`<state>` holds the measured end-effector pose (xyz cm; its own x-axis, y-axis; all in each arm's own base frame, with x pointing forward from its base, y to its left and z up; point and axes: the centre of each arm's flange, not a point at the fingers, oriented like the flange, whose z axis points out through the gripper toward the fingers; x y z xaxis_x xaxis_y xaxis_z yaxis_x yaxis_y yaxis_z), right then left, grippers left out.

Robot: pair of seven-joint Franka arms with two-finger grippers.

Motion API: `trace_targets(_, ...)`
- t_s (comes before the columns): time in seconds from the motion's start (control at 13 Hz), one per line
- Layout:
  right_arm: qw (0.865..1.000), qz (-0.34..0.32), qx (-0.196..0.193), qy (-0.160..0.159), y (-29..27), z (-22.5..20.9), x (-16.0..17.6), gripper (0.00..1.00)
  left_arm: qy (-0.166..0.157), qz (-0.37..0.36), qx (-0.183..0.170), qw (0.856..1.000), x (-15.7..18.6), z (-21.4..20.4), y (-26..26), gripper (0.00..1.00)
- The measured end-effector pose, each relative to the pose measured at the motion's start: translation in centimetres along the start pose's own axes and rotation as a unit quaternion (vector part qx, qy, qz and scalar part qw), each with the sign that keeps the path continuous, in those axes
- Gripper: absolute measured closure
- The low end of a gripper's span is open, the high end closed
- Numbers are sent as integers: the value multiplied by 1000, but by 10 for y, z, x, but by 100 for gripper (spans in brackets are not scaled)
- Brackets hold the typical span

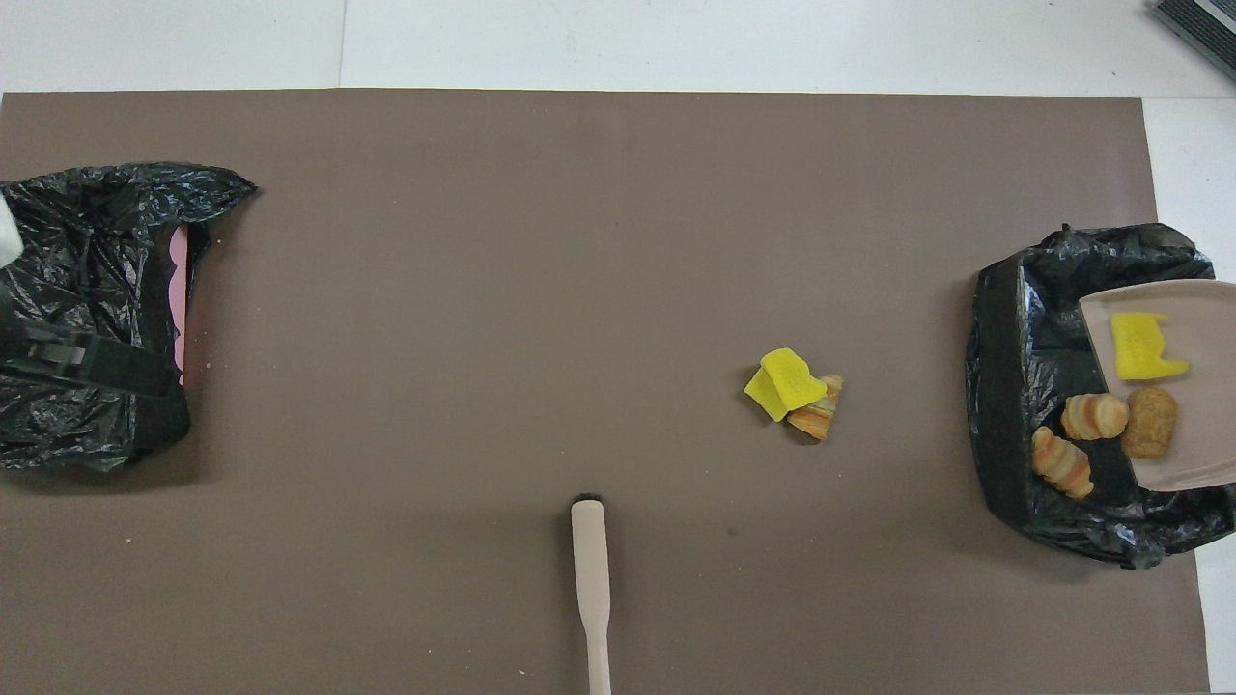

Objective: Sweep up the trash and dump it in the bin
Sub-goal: 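Tip the dustpan into the black bag with the right gripper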

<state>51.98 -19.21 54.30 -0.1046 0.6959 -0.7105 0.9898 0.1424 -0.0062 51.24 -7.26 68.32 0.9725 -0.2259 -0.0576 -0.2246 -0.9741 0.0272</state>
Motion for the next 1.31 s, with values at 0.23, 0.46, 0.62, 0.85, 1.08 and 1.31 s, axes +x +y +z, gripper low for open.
trace_targets(0.23, 1000, 1, 8, -13, -9, -20, -5, 68, 2, 1, 0, 1000, 6, -7, -17, 0)
trace_targets(0.46, 1000, 14, 18, -14, -26, -9, -18, 68, 7, 22, 1, 1000, 6, -12, -21, 0)
trace_targets(0.62, 1000, 6, 9, -29, -32, -2, -21, 68, 5, 28, 0, 1000, 4, -13, -20, 0)
trace_targets(0.85, 998, -17, 5, -65, -31, -2, -22, 68, 0, 30, -1, 1000, 0, -12, -20, 0)
trace_targets(1.08, 996, -26, 6, -84, -32, -3, -24, 68, -2, 30, -1, 1000, -5, -12, -20, 0)
trace_targets(1.31, 990, -60, 8, -126, -33, -7, -23, 68, -7, 29, -2, 1000, -6, -11, -21, 0)
